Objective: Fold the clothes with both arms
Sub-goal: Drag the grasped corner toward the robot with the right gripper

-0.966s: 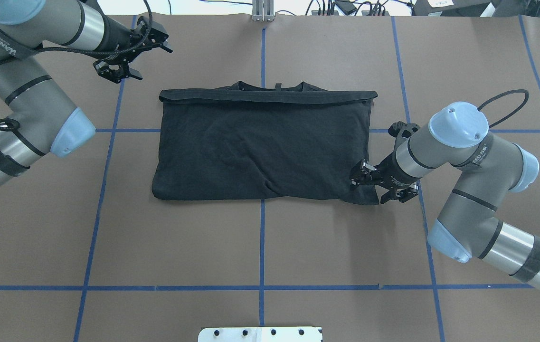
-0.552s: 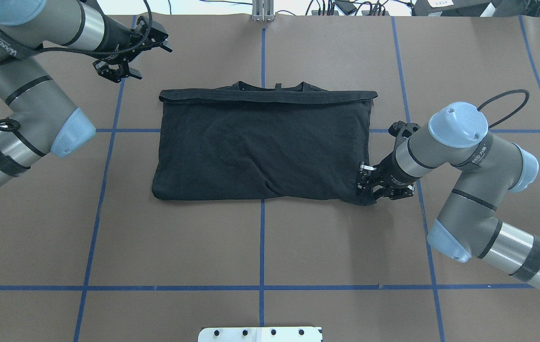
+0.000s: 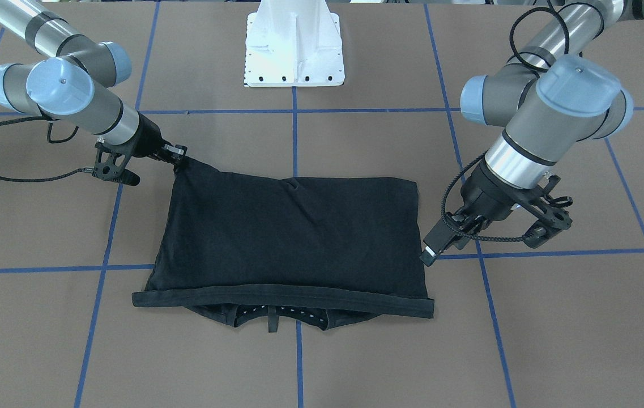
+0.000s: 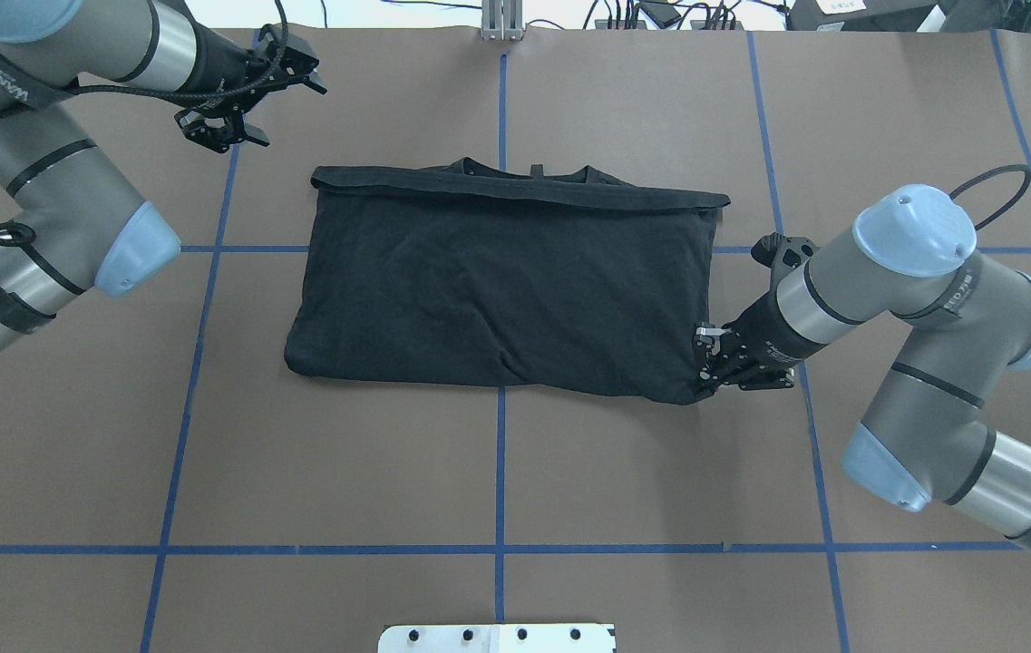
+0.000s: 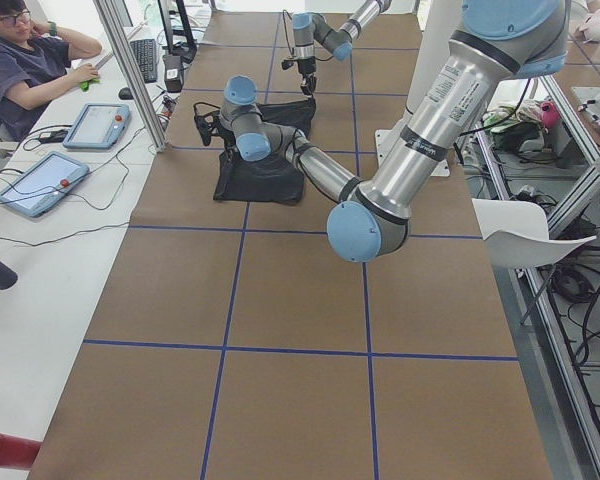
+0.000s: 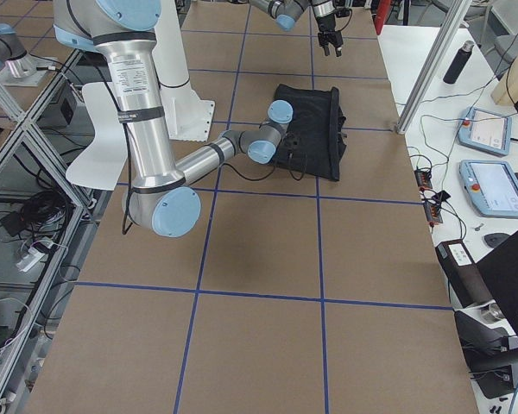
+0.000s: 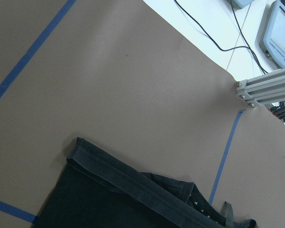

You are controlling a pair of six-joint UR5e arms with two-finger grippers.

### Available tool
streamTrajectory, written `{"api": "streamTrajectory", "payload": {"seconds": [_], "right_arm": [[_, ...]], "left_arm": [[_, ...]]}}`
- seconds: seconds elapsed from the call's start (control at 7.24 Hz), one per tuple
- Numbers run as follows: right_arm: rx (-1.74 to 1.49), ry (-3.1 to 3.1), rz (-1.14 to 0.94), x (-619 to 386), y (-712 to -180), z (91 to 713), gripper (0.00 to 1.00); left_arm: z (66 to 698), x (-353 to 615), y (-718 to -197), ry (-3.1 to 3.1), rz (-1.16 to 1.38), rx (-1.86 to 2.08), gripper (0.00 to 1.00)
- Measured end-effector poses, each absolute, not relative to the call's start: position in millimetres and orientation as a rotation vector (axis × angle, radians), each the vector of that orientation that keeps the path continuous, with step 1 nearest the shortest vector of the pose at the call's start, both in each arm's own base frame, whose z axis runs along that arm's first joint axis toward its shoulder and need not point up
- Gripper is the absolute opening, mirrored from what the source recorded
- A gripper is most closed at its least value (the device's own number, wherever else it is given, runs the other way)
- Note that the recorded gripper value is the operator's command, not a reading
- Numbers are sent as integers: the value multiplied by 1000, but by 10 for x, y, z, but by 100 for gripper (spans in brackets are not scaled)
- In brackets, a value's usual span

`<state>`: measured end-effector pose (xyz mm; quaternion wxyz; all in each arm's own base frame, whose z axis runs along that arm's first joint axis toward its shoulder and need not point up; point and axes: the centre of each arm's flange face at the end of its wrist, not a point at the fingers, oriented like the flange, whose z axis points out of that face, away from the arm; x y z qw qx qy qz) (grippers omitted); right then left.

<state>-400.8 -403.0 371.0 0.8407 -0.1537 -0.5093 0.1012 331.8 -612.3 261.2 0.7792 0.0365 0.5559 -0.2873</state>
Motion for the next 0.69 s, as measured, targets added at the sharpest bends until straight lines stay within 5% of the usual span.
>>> {"api": "streamTrajectory", "payload": {"seconds": [0.55,0.69], "right_arm": [[-534,-1160,-65,-4210,-2747,2993,0],[-578,-1165,-114,-4307,-2493,2859,65]], "left_arm": [[2606,3275,-6131,1193,-630,77,100],[2607,3284,-6124,1192,-629,75,100]]}}
